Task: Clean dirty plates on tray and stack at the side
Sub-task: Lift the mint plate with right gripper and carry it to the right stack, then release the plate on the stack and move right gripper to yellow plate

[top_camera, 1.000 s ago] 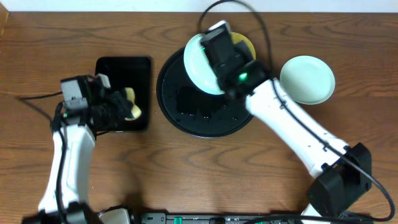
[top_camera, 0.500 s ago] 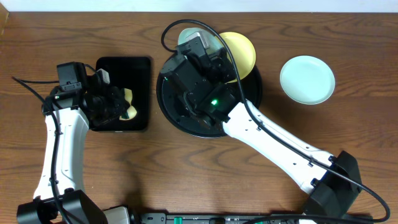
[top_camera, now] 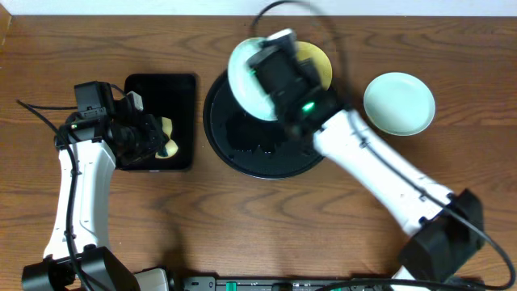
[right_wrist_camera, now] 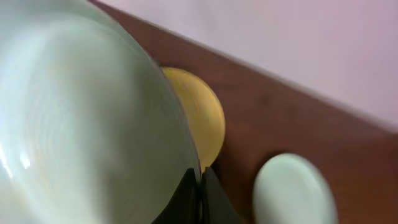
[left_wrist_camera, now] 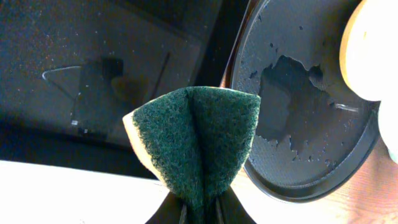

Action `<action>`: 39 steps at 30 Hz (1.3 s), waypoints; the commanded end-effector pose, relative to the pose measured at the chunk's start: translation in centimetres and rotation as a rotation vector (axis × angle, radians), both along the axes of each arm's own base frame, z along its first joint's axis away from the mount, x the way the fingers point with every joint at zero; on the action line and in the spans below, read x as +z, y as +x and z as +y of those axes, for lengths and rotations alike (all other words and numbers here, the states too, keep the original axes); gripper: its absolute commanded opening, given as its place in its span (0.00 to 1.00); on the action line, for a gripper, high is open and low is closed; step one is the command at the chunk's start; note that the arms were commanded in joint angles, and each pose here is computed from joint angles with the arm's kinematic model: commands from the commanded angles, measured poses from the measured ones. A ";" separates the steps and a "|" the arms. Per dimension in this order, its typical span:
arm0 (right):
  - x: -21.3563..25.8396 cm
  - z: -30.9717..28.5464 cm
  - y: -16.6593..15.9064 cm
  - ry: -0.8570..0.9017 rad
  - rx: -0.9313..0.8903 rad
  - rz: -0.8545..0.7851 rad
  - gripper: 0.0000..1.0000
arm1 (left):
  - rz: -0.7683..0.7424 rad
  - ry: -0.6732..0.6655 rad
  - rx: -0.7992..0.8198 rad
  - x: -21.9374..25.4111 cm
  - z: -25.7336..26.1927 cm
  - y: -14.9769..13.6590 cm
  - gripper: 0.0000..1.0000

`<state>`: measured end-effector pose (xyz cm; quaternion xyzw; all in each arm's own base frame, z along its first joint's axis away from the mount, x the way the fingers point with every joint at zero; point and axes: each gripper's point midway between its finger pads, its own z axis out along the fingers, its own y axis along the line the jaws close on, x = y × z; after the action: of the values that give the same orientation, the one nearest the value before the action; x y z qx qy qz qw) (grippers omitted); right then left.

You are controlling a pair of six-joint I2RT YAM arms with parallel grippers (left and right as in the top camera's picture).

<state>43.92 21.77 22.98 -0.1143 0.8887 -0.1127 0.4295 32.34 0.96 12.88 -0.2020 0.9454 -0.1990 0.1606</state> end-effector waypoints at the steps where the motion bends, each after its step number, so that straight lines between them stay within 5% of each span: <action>1: 0.9 -3.9 1.1 0.332 -0.047 0.097 0.01 | -0.013 0.020 -0.008 0.3 0.4 0.4 0.08; 7: -2.0 -17.5 2.7 0.519 -0.278 0.249 0.01 | -0.012 0.020 -0.008 0.3 0.4 0.4 0.08; 15: -7.3 -34.0 -0.6 0.540 -0.633 0.360 0.01 | -0.016 0.021 -0.007 0.4 0.4 0.5 0.08; 30: -14.3 -36.4 -1.2 0.640 -0.671 0.518 0.03 | -0.016 0.021 -0.008 0.3 0.4 0.4 0.08; 39: -15.1 -33.9 -1.5 0.684 -0.563 0.596 0.51 | -0.016 0.022 -0.008 0.3 0.4 0.5 0.09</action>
<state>42.26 -14.07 8.52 0.2849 0.9463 0.0693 0.1361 32.36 1.03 12.87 -0.2023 0.9456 -0.1971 0.1613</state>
